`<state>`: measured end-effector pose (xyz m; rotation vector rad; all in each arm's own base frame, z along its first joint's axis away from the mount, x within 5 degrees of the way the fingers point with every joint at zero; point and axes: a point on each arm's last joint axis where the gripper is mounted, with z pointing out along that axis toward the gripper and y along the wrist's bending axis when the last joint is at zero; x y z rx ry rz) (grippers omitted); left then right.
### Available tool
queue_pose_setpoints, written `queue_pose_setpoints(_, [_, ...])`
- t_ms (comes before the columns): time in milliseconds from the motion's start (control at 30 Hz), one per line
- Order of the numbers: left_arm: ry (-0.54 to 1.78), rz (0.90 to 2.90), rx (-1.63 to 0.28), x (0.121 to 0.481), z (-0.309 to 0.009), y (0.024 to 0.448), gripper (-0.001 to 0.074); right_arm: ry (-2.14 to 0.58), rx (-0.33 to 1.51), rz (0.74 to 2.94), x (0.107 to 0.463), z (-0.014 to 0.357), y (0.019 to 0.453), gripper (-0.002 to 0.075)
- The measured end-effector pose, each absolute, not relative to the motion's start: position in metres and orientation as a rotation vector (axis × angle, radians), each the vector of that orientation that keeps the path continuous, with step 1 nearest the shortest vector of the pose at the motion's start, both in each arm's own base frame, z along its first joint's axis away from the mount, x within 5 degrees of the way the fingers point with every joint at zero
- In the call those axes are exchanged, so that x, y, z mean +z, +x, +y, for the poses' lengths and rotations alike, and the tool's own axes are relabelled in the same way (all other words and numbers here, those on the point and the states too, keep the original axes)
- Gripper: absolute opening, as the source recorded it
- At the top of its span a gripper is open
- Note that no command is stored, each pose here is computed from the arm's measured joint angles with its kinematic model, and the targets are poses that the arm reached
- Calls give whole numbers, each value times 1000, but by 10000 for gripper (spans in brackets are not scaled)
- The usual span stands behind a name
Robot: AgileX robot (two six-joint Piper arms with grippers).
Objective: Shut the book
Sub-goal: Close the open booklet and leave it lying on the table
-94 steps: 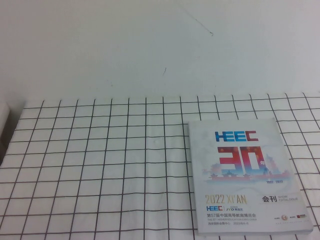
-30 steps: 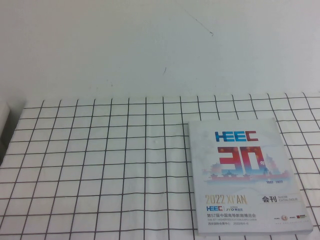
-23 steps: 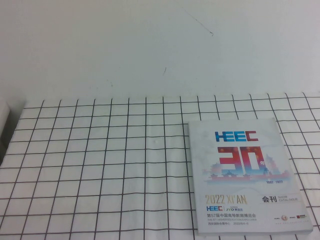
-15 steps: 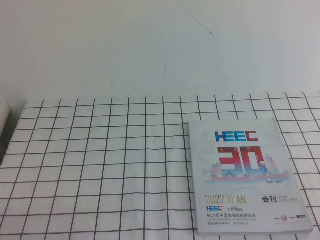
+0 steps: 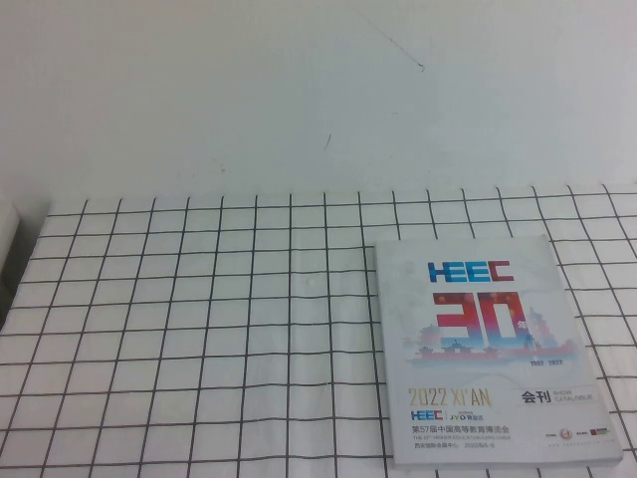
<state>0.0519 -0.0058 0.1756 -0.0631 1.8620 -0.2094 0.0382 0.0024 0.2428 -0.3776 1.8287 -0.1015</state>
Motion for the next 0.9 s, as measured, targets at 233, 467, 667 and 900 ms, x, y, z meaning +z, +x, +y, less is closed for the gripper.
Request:
queue_pose_setpoints(233, [-67, 1862, -212, 176, -6, 52, -4, -163, -154, 1914, 197, -4, 44, -3])
queue_pose_setpoints(467, [-67, 1861, -213, 176, -6, 52, -4, -49, -143, 1929, 170, -7, 50, -3])
queue_pose_setpoints(667, [-67, 1861, -213, 176, -6, 52, -4, -40, -153, 1916, 171, -8, 50, -3])
queue_pose_setpoints(900, [-67, 1861, -213, 176, -6, 52, -4, -42, -157, 1914, 171, -8, 51, -3])
